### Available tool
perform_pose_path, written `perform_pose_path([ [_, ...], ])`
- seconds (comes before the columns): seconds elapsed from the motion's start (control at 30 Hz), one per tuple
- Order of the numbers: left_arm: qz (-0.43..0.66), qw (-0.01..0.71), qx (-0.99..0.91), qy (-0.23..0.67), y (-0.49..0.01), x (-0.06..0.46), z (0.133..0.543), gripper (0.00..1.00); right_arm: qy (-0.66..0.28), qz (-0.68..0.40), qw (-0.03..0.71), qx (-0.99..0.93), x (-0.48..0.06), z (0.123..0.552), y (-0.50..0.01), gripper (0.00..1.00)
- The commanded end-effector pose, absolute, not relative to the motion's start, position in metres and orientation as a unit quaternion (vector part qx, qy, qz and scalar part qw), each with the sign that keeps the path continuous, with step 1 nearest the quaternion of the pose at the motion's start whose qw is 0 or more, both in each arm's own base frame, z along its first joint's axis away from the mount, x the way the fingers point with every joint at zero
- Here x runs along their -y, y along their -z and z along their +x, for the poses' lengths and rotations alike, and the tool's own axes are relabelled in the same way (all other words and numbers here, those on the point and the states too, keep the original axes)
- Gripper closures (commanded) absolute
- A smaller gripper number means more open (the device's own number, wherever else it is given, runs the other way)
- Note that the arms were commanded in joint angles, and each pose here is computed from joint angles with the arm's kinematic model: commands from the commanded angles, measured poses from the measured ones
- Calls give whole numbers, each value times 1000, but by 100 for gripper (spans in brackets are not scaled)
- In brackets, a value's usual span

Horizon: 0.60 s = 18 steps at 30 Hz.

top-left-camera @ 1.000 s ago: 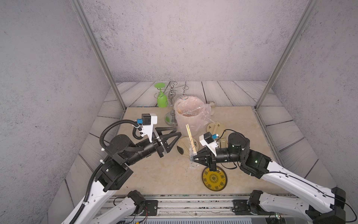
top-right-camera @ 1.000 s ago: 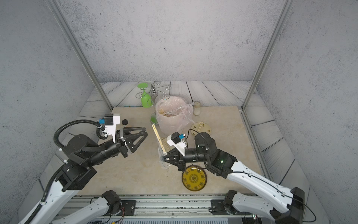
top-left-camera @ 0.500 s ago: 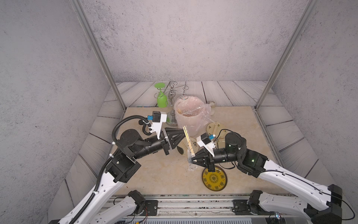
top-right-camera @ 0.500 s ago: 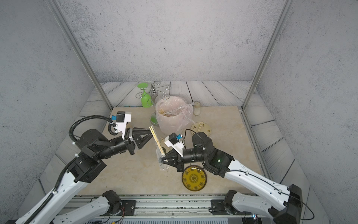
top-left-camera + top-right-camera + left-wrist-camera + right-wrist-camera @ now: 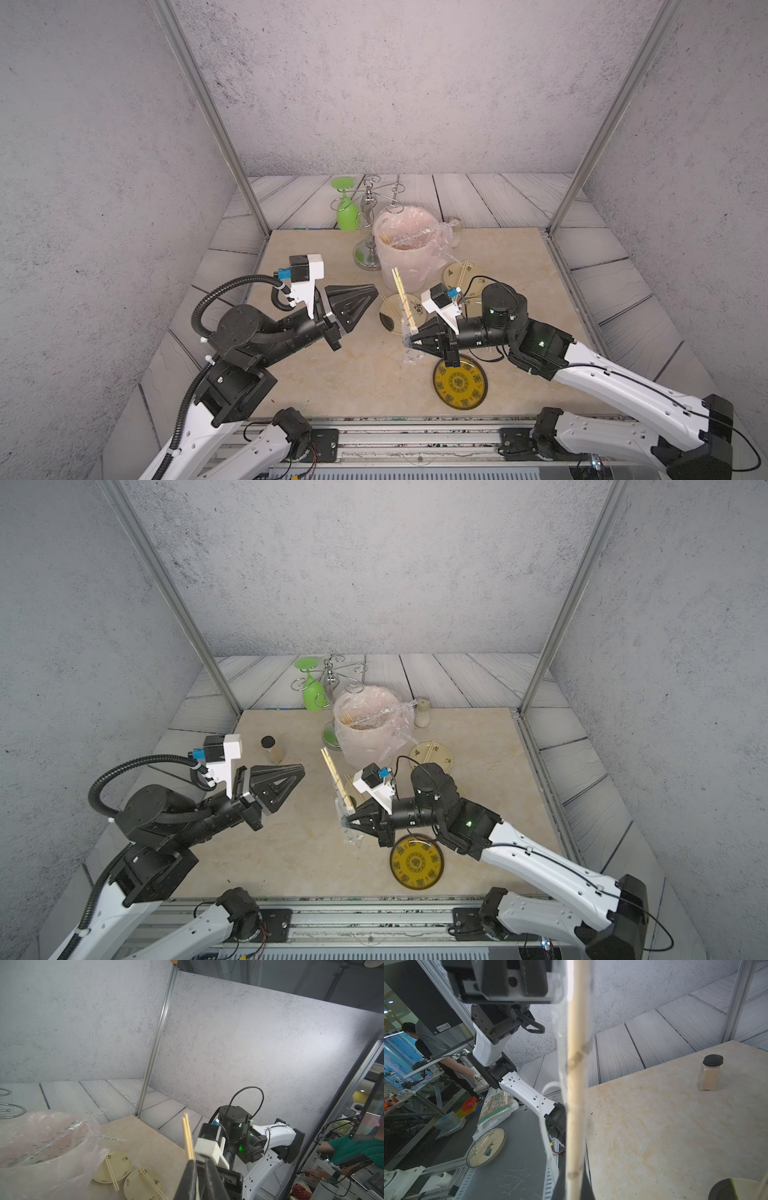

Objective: Remove the packaging of disposable chopsticks
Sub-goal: Remove the packet bag from the disposable chopsticks.

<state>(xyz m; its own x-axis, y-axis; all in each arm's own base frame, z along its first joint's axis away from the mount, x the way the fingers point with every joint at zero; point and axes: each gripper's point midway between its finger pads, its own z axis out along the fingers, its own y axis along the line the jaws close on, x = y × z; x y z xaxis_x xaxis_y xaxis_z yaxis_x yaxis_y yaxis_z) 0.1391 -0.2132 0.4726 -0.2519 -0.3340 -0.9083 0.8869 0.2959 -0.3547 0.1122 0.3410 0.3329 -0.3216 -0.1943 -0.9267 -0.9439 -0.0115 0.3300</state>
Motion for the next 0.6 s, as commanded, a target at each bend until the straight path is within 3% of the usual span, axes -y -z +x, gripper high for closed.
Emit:
perform_pose_path([
  [0.0, 249, 532, -581, 563, -468, 230, 145, 90, -536, -464, 346, -614, -344, 115, -331, 100],
  [0.43, 244, 498, -586, 591, -464, 248, 157, 91, -542, -469, 332, -613, -345, 111, -329, 100],
  [0.57, 247, 491, -583, 598, -465, 251, 156, 86, -540, -469, 332, -616, -345, 112, -327, 100],
])
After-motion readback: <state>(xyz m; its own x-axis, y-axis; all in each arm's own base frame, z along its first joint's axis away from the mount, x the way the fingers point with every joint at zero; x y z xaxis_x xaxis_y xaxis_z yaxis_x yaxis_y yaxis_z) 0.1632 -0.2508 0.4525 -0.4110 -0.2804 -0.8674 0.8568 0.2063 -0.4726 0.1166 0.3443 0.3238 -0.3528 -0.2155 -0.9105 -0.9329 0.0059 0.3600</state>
